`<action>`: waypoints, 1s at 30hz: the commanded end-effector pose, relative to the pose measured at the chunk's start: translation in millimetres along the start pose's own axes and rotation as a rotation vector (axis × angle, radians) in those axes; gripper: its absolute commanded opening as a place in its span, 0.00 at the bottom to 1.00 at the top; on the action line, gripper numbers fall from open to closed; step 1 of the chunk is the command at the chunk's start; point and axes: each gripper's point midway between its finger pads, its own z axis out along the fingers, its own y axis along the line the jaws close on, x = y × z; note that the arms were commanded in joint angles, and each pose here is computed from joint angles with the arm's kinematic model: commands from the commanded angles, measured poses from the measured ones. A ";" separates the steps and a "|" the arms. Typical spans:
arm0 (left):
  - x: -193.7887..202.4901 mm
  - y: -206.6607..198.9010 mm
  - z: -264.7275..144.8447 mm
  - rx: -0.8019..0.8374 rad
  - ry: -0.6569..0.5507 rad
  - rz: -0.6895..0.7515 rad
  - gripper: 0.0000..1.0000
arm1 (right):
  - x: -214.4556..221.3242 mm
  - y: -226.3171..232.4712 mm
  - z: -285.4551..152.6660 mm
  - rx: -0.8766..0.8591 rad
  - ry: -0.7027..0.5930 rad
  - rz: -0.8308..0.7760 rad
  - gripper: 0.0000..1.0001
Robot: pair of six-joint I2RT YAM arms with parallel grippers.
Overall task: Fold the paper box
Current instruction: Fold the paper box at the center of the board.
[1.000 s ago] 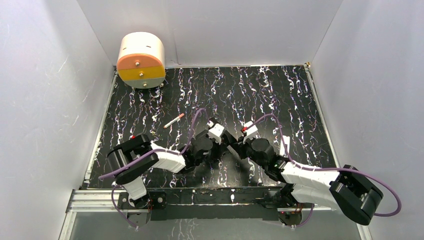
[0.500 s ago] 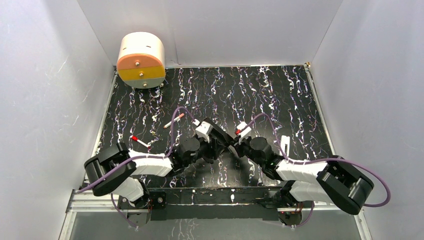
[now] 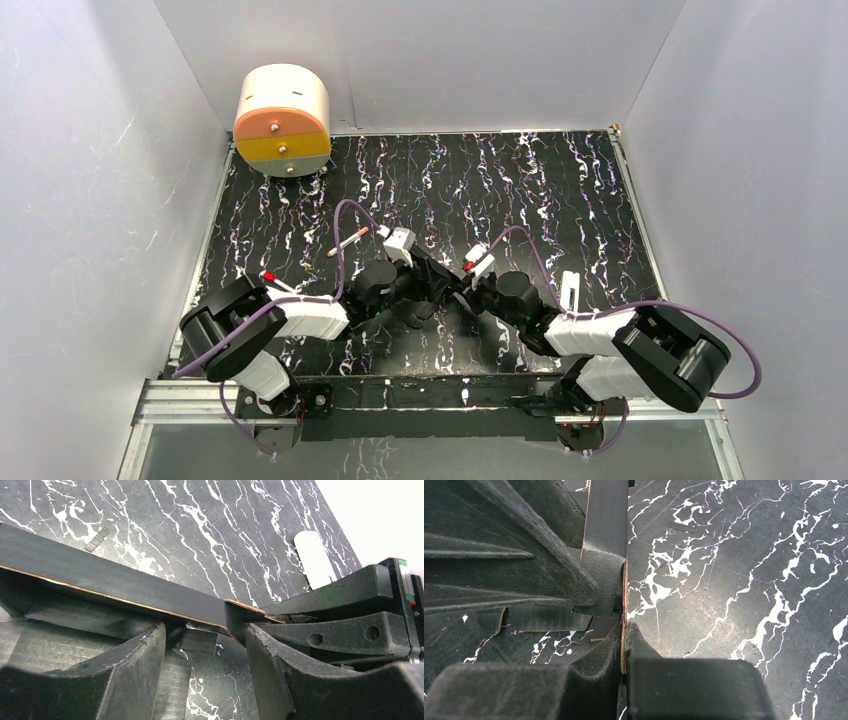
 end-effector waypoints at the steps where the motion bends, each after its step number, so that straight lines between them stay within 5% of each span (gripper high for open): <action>1: -16.4 -12.9 10.9 0.044 -0.038 -0.028 0.56 | -21.6 2.2 8.3 -0.026 -0.064 -0.026 0.09; 9: -0.5 7.1 18.5 0.002 -0.002 0.134 0.13 | -27.2 1.1 9.6 -0.012 -0.061 0.022 0.09; 14: 9.2 14.5 20.5 0.004 0.025 0.248 0.00 | -30.4 -4.2 9.8 0.033 -0.056 0.097 0.10; 30: 18.8 28.7 26.2 -0.041 0.055 0.298 0.00 | -23.0 2.3 0.1 -0.022 -0.078 0.003 0.48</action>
